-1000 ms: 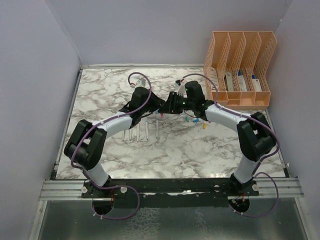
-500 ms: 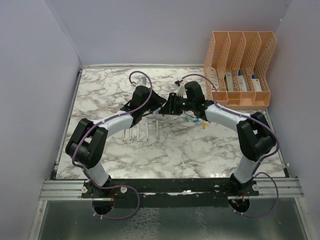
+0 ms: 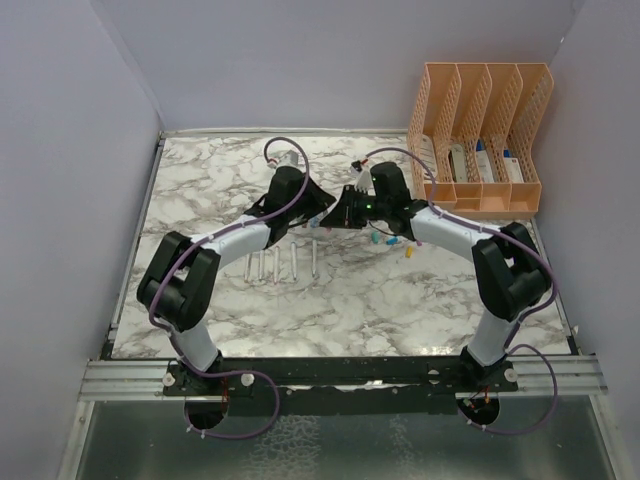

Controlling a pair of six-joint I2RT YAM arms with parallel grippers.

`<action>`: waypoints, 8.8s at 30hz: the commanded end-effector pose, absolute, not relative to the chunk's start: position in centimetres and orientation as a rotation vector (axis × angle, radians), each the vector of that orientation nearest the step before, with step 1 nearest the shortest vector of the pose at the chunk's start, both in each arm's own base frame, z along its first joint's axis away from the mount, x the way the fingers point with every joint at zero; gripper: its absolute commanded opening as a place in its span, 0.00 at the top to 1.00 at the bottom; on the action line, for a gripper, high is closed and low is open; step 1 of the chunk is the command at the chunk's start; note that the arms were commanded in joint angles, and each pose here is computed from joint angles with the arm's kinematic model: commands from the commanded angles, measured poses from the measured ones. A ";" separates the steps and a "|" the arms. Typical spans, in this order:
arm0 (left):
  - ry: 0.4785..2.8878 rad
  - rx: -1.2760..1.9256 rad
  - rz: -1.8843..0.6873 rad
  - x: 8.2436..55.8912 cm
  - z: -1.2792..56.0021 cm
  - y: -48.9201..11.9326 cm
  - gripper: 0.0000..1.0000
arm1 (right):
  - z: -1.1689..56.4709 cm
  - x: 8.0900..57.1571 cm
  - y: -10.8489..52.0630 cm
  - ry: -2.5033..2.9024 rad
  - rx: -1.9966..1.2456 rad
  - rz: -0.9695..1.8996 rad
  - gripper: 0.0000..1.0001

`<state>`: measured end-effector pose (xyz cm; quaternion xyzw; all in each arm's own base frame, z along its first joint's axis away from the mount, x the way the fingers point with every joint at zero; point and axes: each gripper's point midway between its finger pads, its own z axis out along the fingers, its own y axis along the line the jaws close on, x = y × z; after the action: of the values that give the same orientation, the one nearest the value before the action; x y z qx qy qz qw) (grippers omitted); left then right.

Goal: Open the pen caps

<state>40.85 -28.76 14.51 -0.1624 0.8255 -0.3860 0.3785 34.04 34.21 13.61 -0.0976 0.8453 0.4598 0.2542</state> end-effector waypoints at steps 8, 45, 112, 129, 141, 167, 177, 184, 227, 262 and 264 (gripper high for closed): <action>1.978 -0.368 -0.899 50.1 19.6 -29.3 1.00 | 13.4 29.1 32.3 2.357 -0.361 1.268 0.99; 2.624 0.092 -0.540 32.9 6.3 -27.7 1.00 | 11.9 38.8 19.7 2.413 -0.161 0.486 0.99; 2.151 -0.207 -0.702 34.2 17.9 -23.6 0.01 | 10.4 41.8 23.0 2.404 -0.321 0.355 0.45; 2.024 -0.417 -0.624 31.1 19.1 -14.8 0.03 | 6.5 45.1 35.0 2.447 -0.436 0.352 0.36; 1.951 -0.480 -0.535 29.5 20.1 -11.4 0.04 | 3.9 45.2 36.4 2.472 -0.461 0.303 0.51; 2.016 -0.450 -0.535 30.4 18.6 -12.0 0.04 | -1.3 43.3 33.6 2.596 -0.485 0.098 0.71; 2.106 -0.385 -0.658 32.2 16.9 -15.5 0.06 | -2.9 41.8 30.0 2.673 -0.395 0.185 0.98; 2.159 -0.364 -0.809 34.6 15.8 -19.2 0.08 | 0.8 42.6 27.4 2.521 -0.322 0.339 0.99; 2.118 -0.360 -0.964 39.1 15.2 -28.4 0.47 | 15.8 34.0 33.1 2.211 -0.246 1.211 0.99; 2.096 -0.357 -1.020 39.1 15.9 -29.3 1.00 | 15.0 32.9 33.5 2.239 -0.268 1.274 0.51; 2.092 -0.352 -1.022 39.2 16.1 -29.4 1.00 | 14.6 32.7 33.4 2.249 -0.271 1.272 0.51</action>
<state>38.58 -28.90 13.91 -0.1457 0.8350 -0.3873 0.3629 33.21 33.20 14.25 -0.0775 0.8361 0.4697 0.2727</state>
